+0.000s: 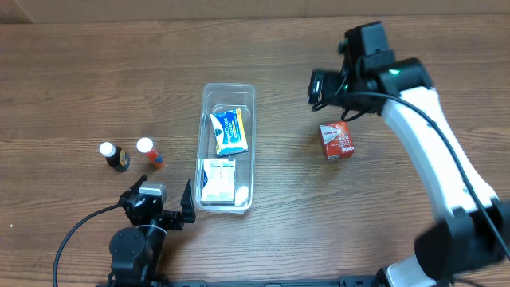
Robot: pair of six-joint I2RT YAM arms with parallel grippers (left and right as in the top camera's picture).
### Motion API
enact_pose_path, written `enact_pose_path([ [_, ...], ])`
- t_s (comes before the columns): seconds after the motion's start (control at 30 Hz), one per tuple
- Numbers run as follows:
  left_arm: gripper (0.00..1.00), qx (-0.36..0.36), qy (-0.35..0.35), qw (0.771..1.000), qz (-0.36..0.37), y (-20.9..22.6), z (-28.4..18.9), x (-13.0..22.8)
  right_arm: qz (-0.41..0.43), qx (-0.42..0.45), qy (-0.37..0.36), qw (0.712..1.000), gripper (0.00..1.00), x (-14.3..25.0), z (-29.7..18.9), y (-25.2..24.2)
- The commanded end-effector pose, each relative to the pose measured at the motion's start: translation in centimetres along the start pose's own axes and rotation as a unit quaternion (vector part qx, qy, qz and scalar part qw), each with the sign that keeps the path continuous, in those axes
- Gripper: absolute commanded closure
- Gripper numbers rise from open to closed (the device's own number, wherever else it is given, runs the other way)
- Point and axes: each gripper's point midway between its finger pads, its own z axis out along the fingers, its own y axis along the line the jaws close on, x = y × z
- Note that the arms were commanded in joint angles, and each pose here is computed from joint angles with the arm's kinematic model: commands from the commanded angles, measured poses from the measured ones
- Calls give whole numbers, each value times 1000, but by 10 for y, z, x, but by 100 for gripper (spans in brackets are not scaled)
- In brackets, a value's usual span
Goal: Pack container
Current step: 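Move the right gripper to the red box and grasp it, then place the red box into the container's far end, then raise right arm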
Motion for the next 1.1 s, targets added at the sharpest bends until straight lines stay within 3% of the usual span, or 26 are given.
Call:
enact_pose_path([
  [0.0,0,-2,-3,1000,12,0,0,0,-87,37,111,989,0,47,73,-30],
  [0.13,0,-2,-3,1000,12,0,0,0,-85,124,168,974,0,73,116,-74],
  [0.27,0,-2,-3,1000,12,0,0,0,-77,127,202,968,1,92,144,-86],
  [0.37,0,-2,-3,1000,12,0,0,0,-74,123,203,969,6,93,146,-85],
  [0.7,0,-2,-3,1000,12,0,0,0,-40,126,186,974,3,85,130,-81],
  [0.77,0,-2,-3,1000,12,0,0,0,-34,91,192,977,20,88,132,-68],
  [0.8,0,-2,-3,1000,12,0,0,0,-33,62,189,980,35,86,131,-55],
  [0.87,0,-2,-3,1000,12,0,0,0,-40,45,171,983,43,69,107,-37],
  [0.93,0,-2,-3,1000,12,0,0,0,-51,31,131,990,44,43,68,-14],
  [0.97,0,-2,-3,1000,12,0,0,0,-58,10,80,995,44,20,25,16],
  [1.07,0,-2,-3,1000,12,0,0,0,-96,-51,-14,994,44,-5,-40,85],
])
